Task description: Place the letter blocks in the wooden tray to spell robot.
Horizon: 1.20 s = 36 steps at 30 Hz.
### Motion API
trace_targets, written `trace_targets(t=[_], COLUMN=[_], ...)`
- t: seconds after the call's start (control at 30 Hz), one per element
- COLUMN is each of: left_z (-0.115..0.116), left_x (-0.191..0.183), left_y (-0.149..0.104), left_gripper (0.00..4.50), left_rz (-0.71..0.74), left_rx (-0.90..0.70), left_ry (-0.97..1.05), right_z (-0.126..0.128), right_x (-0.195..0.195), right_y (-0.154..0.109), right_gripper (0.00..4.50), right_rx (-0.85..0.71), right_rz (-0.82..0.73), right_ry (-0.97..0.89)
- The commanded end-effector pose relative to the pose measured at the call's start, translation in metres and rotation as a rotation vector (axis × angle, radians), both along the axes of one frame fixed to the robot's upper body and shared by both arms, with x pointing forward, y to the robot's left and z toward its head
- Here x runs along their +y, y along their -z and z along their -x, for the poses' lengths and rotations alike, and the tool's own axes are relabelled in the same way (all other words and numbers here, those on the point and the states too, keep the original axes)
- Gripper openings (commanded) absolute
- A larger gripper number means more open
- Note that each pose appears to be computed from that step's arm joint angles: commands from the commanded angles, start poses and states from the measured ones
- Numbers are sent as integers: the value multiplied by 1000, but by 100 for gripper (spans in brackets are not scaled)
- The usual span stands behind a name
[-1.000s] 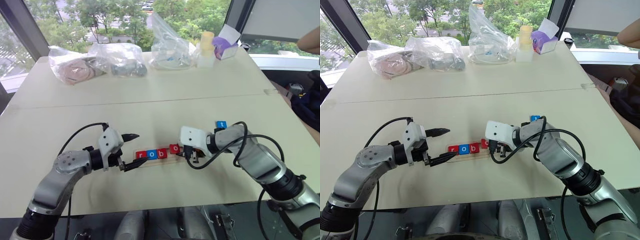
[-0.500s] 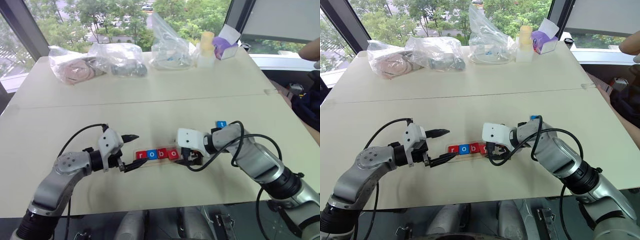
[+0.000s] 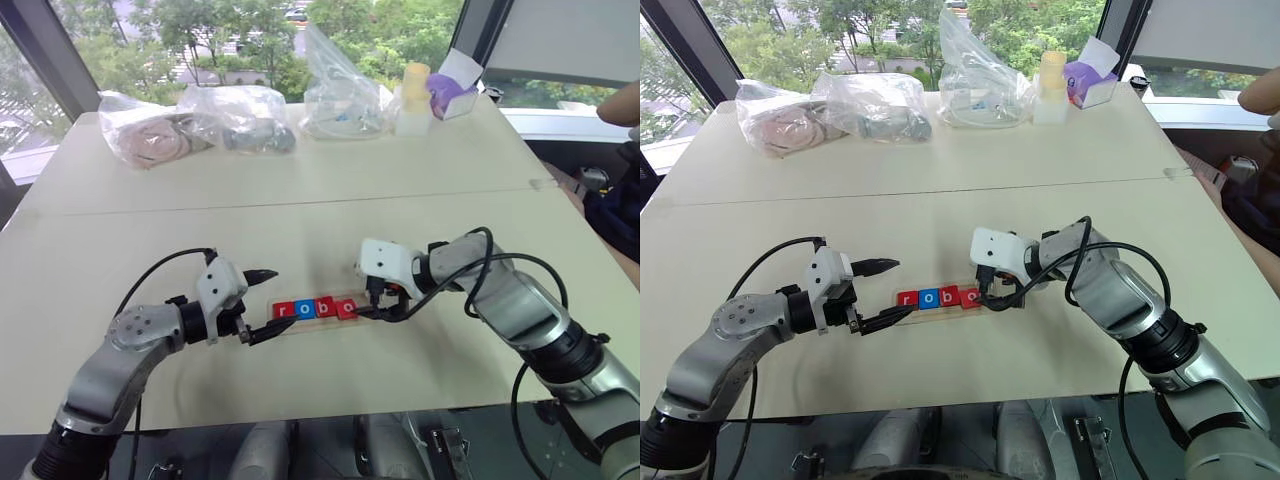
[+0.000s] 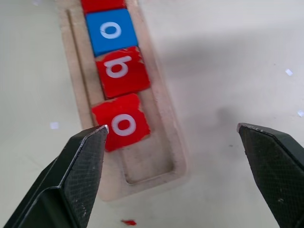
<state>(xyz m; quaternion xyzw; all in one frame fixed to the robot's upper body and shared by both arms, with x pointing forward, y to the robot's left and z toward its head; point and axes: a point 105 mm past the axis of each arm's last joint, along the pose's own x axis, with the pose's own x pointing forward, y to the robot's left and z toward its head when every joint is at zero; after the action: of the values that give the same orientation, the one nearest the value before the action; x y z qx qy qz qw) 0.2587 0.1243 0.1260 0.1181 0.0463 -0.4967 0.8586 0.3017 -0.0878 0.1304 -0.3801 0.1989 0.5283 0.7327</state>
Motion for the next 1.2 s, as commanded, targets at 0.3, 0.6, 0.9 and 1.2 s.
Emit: trace_targets(t=[0.3, 0.6, 0.9, 1.2], left_z=[3, 4, 5, 3], left_x=[-3, -3, -3, -5], left_y=[-10, -11, -10, -9], left_gripper=[450, 450, 450, 450], left_rz=[12, 14, 18, 24], left_rx=[-40, -41, -40, -40], left_ry=[15, 11, 7, 9], right_z=[8, -2, -7, -9], right_x=[5, 2, 9, 12], right_y=[-3, 14, 7, 6], right_gripper=[449, 449, 449, 449], right_rx=[11, -2, -5, -11], right_rz=[-5, 30, -5, -11], right_ry=[-62, -51, -49, -45])
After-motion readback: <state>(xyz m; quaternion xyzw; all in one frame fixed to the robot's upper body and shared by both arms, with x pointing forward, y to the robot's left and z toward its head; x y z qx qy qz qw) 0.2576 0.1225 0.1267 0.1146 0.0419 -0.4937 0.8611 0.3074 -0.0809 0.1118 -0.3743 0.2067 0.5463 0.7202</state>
